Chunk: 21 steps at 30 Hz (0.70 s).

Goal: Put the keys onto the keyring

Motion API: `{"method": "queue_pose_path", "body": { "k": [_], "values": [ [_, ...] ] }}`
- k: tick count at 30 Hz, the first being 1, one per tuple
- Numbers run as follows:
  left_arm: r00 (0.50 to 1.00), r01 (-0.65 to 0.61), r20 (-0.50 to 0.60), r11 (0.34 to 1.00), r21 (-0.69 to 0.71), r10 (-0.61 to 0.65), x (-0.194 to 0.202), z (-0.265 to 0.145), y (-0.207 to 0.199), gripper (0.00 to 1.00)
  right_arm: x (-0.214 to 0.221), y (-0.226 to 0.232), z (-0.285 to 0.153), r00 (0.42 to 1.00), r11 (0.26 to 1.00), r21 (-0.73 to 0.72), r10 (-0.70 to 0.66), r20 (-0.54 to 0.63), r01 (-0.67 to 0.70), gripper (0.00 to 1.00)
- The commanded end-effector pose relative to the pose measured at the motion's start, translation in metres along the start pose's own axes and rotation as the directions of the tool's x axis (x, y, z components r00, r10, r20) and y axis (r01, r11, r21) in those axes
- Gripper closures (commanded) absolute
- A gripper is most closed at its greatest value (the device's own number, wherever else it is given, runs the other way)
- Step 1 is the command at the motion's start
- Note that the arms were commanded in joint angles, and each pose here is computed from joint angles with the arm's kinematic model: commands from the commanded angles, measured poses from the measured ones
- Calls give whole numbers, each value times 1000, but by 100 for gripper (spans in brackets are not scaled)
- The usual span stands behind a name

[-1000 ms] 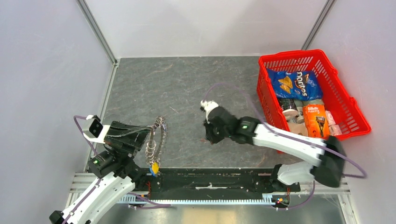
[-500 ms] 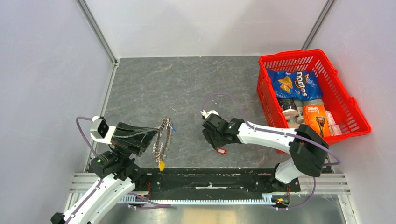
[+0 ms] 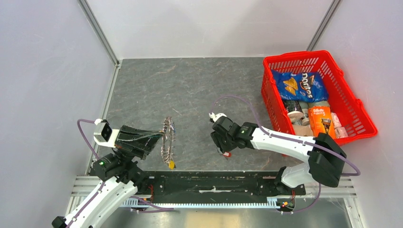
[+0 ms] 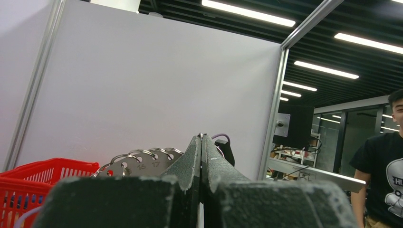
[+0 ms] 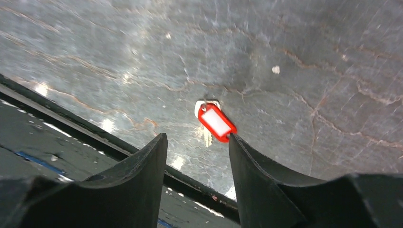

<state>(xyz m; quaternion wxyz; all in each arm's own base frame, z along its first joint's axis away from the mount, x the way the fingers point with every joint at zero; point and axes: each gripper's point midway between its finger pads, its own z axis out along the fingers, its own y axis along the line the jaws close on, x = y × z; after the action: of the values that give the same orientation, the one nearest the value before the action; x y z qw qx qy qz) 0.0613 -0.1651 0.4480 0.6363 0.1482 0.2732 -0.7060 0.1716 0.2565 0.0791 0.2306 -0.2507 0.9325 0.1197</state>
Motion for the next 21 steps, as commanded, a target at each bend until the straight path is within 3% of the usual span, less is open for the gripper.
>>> {"method": "queue_pose_path", "body": {
  "k": [1,7,21],
  "values": [
    [999,-52,16,998,26,52,-4,0,-5,98,16,-1,10,998,999,2,49,-51,-49,44],
    [998,-58,10,998,20,58,-2,-1,-3,98,31,-1,27,993,996,3,90,-83,-90,49],
    [997,-78,-1,997,13,78,-1,-1,-1,98,19,-10,47,988,989,20,145,-50,-145,61]
  ]
}}
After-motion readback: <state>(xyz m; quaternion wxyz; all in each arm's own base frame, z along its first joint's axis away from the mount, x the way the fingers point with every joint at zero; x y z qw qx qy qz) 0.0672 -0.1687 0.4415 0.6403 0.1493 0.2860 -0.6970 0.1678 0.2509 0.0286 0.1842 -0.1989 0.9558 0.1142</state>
